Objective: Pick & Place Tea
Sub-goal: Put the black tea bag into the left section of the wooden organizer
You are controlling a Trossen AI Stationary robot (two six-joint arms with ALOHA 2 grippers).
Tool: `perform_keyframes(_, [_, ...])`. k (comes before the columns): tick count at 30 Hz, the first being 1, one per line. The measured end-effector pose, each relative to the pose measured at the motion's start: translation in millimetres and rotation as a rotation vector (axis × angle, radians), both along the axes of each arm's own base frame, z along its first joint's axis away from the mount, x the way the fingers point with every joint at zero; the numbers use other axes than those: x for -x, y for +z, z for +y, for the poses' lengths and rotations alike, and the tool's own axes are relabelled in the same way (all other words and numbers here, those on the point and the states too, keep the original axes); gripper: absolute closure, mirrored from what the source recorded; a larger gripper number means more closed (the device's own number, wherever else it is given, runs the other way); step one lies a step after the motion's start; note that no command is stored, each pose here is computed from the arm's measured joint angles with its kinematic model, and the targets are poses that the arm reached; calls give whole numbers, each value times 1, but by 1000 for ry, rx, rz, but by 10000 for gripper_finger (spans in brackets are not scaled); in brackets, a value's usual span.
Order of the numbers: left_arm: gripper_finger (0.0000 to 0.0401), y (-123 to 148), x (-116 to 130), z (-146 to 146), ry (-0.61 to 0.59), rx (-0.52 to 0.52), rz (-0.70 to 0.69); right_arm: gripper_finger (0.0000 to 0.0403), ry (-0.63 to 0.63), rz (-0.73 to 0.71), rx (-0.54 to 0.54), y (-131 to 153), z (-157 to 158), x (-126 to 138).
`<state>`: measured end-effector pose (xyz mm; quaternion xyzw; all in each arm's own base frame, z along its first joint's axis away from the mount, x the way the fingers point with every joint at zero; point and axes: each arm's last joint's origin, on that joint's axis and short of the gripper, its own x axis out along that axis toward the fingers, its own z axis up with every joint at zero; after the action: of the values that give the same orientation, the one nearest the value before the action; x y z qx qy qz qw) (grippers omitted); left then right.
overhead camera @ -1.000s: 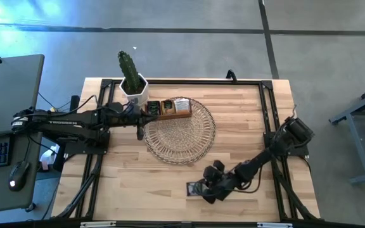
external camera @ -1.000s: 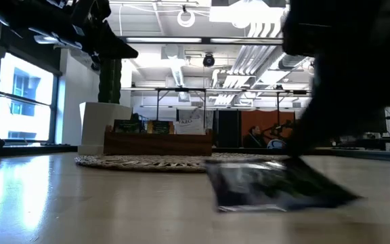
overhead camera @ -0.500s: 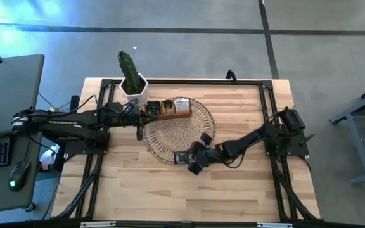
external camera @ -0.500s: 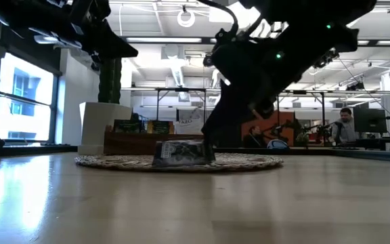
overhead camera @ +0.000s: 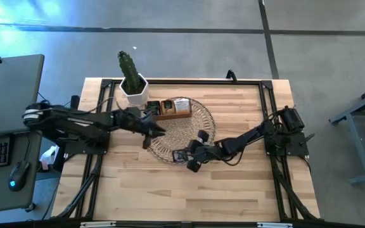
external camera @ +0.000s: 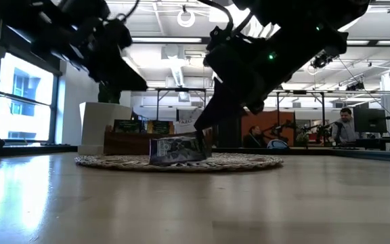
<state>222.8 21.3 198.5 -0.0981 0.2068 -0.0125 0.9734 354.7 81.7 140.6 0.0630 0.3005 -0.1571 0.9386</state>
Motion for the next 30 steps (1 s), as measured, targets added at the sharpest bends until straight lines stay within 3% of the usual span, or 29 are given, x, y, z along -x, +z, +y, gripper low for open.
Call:
perform_keyframes(8, [250, -35, -30, 0, -56, 148, 19, 403, 40, -64, 38, 7, 0, -5])
perform_keyframes(14, [245, -56, -41, 1, -62, 212, 104, 403, 59, -89, 54, 9, -1, -7])
perform_keyframes(19, [245, -62, -58, -2, -144, 256, 126, 403, 55, -96, 55, 10, -1, -8])
perform_keyframes(26, [245, -63, -85, -22, -271, 254, 133, 403, 57, -96, 58, 10, -1, -8])
perform_keyframes(30, [246, -67, -96, -30, -267, 227, 179, 403, 59, -95, 61, 10, -1, -8])
